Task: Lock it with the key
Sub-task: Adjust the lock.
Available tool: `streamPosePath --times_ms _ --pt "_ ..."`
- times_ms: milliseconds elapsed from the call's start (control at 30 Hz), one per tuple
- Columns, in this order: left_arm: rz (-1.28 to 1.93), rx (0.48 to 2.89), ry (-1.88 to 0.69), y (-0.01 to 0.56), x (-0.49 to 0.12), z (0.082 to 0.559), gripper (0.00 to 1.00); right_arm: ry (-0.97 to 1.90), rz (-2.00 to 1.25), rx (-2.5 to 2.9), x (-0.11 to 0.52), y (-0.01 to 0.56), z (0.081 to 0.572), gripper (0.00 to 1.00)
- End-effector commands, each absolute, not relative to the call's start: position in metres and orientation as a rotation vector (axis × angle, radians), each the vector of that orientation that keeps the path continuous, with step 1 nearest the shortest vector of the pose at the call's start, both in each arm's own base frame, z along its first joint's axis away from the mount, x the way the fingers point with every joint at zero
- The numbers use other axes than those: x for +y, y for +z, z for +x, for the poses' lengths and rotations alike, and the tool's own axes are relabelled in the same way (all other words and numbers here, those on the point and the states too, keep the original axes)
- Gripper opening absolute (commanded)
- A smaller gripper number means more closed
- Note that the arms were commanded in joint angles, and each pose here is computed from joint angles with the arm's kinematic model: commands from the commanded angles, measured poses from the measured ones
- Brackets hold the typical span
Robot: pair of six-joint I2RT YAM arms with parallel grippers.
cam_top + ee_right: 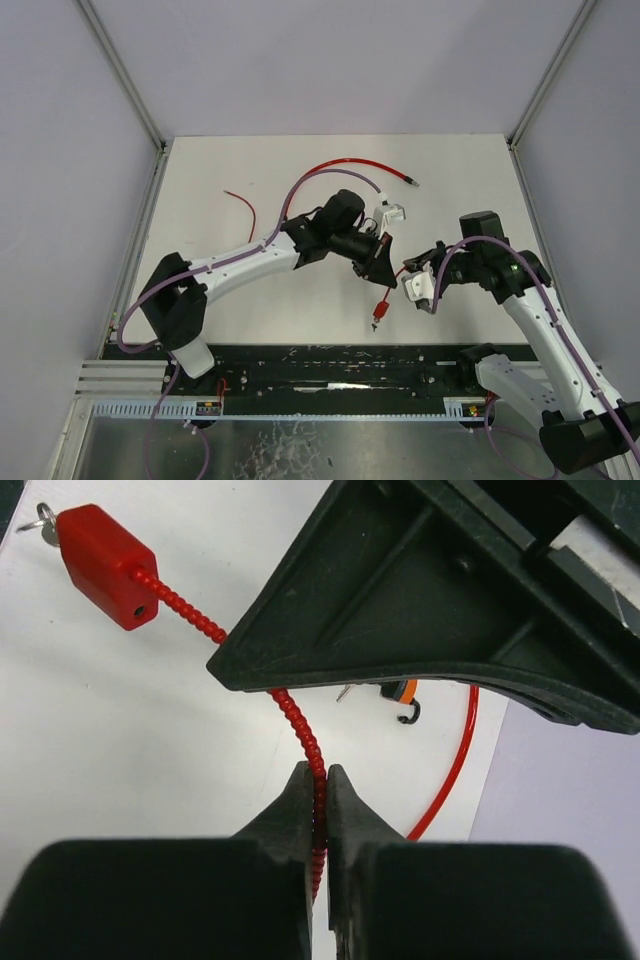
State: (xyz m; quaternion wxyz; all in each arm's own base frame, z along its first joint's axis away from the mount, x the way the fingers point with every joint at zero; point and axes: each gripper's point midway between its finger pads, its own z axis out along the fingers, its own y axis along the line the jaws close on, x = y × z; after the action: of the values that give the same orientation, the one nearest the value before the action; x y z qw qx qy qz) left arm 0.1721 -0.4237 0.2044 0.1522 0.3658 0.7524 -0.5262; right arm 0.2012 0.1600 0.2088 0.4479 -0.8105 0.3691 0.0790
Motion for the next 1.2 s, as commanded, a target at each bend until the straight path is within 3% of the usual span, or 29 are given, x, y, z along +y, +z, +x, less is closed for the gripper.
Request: streamPosePath --times_ms 0,67,200,267,433,567,667,867,1167 --pt "1.061 2.085 -1.521 0.222 -0.428 0.173 0.01 0.238 -1.901 0.916 0.169 0.230 0.194 0.00" --pt "1.053 2.063 -1.504 0.224 -0.425 0.173 0.11 0.232 -1.848 0.945 0.168 0.237 0.193 0.00" --pt "1.007 1.972 -1.436 0.236 -0.413 0.177 0.39 0.215 -1.763 1.014 0.160 0.238 0.193 0.00" --pt "0.976 1.914 -1.390 0.243 -0.405 0.180 0.47 0.229 -1.733 1.039 0.158 0.236 0.192 0.00" --pt "0.909 1.706 -1.298 0.266 -0.374 0.177 0.56 0.304 -1.611 1.136 0.153 0.233 0.192 0.00" --pt "0.807 1.430 -1.217 0.299 -0.338 0.172 0.71 0.385 -1.528 1.221 0.149 0.219 0.189 0.00" --pt "0.722 1.268 -1.214 0.311 -0.317 0.164 0.88 0.451 -1.520 1.265 0.148 0.211 0.182 0.00" --pt "0.709 1.299 -1.261 0.277 -0.314 0.156 0.89 0.501 -1.492 1.296 0.145 0.214 0.175 0.00" --pt "0.779 1.333 -1.118 0.245 -0.340 0.159 0.85 0.521 -1.495 1.320 0.144 0.209 0.174 0.00"
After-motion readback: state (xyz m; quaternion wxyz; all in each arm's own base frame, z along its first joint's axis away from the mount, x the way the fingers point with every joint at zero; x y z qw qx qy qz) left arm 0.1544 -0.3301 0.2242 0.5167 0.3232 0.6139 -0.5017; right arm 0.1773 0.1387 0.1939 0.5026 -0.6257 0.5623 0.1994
